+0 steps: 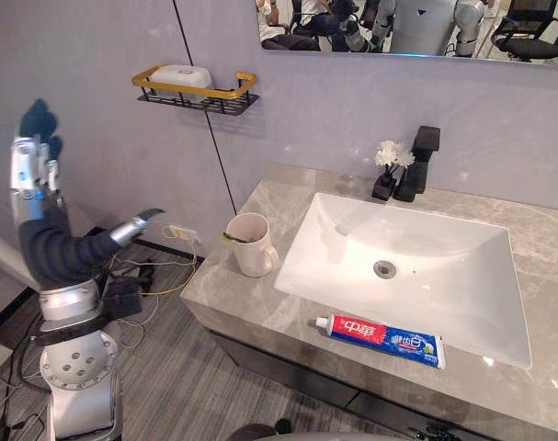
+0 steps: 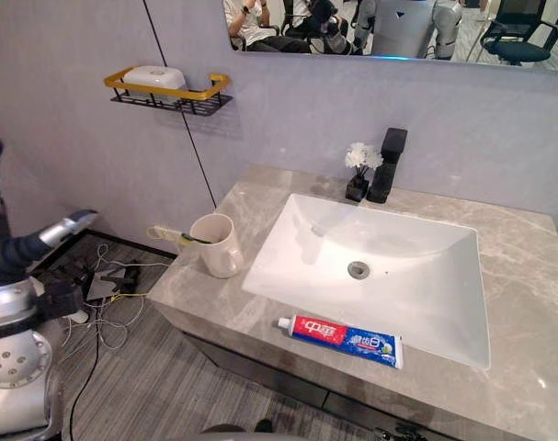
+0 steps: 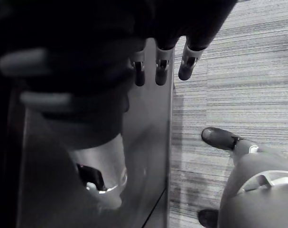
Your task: Organize washtable
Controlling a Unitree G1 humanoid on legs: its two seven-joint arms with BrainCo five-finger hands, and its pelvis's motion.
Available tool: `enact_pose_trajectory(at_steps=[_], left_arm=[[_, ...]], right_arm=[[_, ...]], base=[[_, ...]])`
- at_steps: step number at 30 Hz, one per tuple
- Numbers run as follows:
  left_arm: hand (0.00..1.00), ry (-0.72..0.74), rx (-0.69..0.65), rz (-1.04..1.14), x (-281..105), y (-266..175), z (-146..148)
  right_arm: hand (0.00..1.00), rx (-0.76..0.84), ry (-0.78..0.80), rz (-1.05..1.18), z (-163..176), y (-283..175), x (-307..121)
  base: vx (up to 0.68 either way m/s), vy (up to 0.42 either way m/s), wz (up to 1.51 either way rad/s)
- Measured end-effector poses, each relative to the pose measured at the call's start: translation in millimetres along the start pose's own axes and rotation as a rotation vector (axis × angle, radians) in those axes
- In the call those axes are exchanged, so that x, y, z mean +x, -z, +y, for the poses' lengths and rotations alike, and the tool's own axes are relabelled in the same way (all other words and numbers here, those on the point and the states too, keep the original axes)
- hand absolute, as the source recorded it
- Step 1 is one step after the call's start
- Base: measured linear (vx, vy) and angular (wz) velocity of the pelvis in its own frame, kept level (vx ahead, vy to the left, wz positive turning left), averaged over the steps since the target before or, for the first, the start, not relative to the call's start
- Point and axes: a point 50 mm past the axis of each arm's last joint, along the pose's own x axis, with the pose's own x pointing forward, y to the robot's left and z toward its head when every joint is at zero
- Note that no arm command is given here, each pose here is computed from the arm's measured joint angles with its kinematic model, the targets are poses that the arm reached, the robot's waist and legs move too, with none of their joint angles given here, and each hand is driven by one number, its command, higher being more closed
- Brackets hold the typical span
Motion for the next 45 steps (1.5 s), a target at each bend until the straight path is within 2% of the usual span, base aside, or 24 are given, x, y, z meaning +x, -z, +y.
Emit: enact_pose_trajectory(at_steps=[9, 12, 17, 30, 35, 45], left_arm=[[0.00, 0.415, -0.215, -0.091, 2, -13, -85], [0.00, 0.553, -0.236, -0.043, -8, -5, -112], [0.00, 0.685, -0.239, -0.005, -19, 0, -141], [0.00, 0.907, -0.186, 0.104, -60, 17, -184], [0.00, 1.000, -0.122, 0.185, -83, 36, -193], [0.00, 1.096, -0.046, 0.255, -110, 50, -197]], right_arm=[[0.00, -0.063, -0.062, -0.022, 14, -8, 2], [0.00, -0.072, -0.070, -0.034, 17, -13, 2], [0.00, -0.073, -0.071, -0.043, 17, -15, 2], [0.00, -0.077, -0.070, -0.063, 18, -20, 3], [0.00, -0.084, -0.073, -0.074, 20, -24, 3], [0.00, -0.095, -0.065, -0.105, 23, -35, 5]], base=[[0.04, 0.022, -0.05], [0.04, 0.017, -0.13], [0.03, 0.008, -0.01], [0.00, 0.013, -0.04], [0.01, 0.005, -0.01], [0.00, 0.002, -0.01]])
